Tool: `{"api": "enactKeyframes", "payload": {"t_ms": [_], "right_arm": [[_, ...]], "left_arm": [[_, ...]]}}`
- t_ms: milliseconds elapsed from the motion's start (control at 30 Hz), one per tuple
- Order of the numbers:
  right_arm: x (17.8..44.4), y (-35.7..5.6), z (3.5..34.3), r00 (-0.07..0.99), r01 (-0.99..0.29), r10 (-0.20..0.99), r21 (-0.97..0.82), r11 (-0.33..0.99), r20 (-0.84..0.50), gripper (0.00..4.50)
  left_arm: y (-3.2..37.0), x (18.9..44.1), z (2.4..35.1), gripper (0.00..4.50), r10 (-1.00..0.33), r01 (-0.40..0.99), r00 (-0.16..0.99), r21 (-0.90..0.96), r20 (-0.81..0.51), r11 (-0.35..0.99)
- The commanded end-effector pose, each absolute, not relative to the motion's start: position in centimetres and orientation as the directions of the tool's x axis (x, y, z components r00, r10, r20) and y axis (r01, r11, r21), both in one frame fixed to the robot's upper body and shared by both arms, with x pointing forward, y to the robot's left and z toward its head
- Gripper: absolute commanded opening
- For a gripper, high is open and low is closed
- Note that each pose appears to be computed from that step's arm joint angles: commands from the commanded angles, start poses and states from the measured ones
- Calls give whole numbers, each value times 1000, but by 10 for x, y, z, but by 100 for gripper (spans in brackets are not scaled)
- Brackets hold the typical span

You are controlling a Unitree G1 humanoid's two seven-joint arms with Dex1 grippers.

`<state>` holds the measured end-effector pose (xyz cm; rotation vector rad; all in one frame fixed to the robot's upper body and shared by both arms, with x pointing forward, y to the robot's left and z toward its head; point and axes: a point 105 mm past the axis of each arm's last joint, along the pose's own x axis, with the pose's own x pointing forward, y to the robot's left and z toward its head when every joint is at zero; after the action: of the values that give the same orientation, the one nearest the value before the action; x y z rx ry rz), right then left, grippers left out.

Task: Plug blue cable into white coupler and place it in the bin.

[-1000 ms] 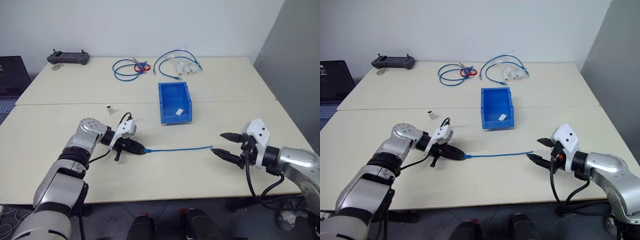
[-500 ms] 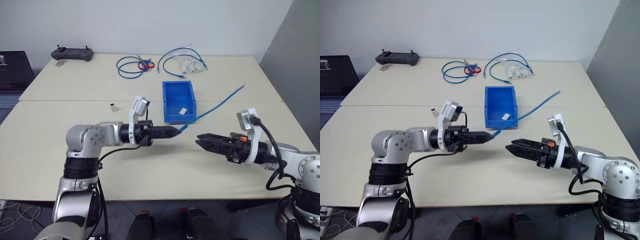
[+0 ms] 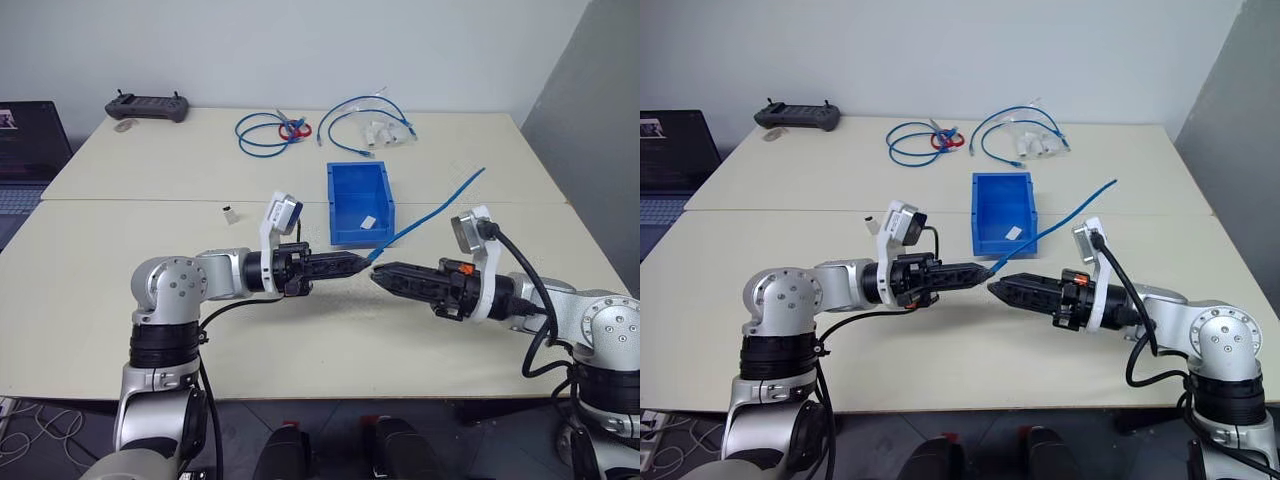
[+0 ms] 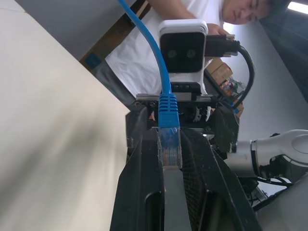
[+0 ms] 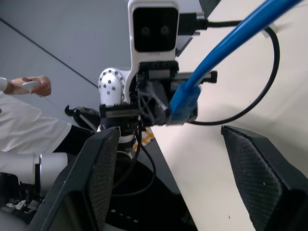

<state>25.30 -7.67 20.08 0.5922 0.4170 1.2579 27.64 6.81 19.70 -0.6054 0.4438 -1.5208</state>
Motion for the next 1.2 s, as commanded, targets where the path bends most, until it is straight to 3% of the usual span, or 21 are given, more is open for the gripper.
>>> {"api": "enactKeyframes", "payload": {"t_ms": [33,1200], "right_arm": [[255,-75,214,272,-780,960,601,177,70,355],[260,-71,216,270,-777,960,605,175,69,337]], "left_arm": [[68,272,204,20,-993,805,-7,-589,116,-74],[67,277,204,20,-994,828,0,-558,105,-59]]}}
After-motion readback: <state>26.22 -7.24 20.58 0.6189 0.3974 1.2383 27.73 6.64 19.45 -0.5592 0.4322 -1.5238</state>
